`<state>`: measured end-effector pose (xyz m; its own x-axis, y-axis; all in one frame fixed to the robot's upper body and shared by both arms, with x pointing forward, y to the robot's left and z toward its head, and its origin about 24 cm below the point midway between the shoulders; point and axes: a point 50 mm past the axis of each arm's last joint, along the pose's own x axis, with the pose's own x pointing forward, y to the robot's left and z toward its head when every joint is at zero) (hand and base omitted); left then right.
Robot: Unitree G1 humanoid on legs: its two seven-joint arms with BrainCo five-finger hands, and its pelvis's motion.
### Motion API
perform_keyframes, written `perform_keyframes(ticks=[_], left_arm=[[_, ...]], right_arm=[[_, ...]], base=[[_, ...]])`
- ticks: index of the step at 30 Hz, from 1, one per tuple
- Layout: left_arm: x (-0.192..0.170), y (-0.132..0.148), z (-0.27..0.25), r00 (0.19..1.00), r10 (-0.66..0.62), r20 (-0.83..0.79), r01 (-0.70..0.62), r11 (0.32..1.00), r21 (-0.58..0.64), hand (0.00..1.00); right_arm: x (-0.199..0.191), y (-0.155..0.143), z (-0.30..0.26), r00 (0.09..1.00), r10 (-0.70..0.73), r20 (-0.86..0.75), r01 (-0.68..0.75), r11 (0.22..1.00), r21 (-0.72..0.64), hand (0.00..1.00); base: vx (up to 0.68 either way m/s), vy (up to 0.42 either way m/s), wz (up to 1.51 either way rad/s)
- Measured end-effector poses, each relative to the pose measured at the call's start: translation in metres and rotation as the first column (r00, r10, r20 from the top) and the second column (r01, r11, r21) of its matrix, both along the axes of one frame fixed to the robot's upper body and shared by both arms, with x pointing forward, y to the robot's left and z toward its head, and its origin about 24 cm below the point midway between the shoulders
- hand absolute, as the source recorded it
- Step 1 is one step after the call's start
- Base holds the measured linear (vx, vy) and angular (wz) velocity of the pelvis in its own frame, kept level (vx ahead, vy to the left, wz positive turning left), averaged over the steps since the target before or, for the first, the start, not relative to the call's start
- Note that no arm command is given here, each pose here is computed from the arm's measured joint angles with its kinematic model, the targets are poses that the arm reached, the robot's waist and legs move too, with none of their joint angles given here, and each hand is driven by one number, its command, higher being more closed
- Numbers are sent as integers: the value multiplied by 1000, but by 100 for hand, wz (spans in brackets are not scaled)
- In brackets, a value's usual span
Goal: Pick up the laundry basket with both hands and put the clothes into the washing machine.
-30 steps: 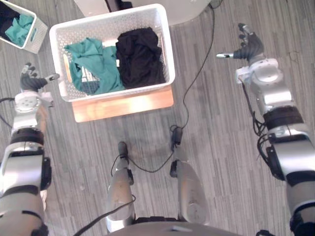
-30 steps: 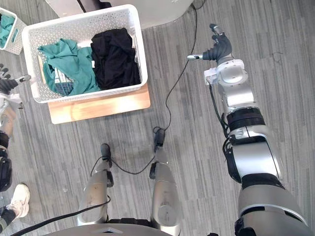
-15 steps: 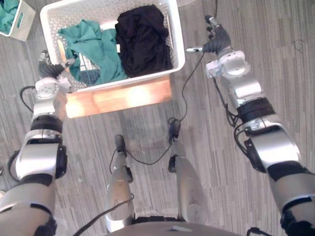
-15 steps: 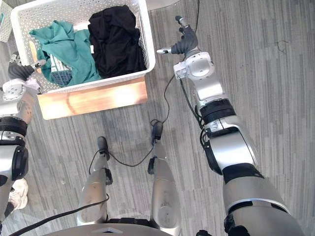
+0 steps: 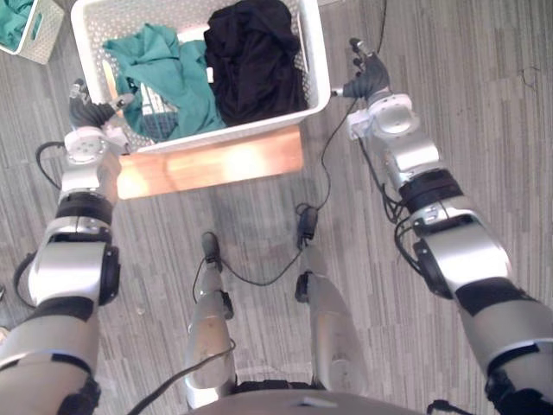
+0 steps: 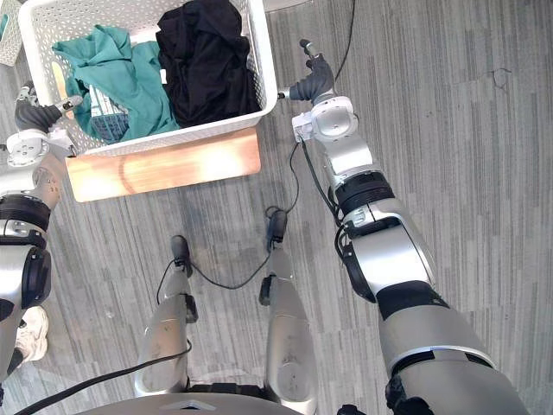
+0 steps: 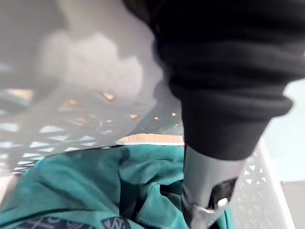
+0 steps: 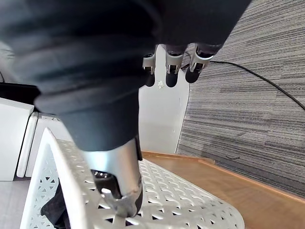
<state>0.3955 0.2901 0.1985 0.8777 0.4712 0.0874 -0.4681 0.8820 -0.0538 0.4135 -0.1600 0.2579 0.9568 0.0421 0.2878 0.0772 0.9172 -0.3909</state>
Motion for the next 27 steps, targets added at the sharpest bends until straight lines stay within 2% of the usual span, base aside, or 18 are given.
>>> perform_keyframes(ticks=[5, 11, 27], left_arm=[[0, 1, -4, 1000, 7, -19, -7, 1000, -2, 0], [-1, 5, -5, 999, 18, -36, -17, 1000, 9, 0], [-2, 5, -7, 999, 33, -38, -34, 999, -7, 0]], right_arm=[[4, -4, 1, 999, -39, -19, 39, 999, -37, 0], [1, -15, 36, 996, -66, 65, 69, 997, -42, 0], [0, -4, 49, 994, -43, 103, 46, 999, -23, 0]], base=[[0, 0, 0], [-11, 23, -2], [-12, 26, 0]])
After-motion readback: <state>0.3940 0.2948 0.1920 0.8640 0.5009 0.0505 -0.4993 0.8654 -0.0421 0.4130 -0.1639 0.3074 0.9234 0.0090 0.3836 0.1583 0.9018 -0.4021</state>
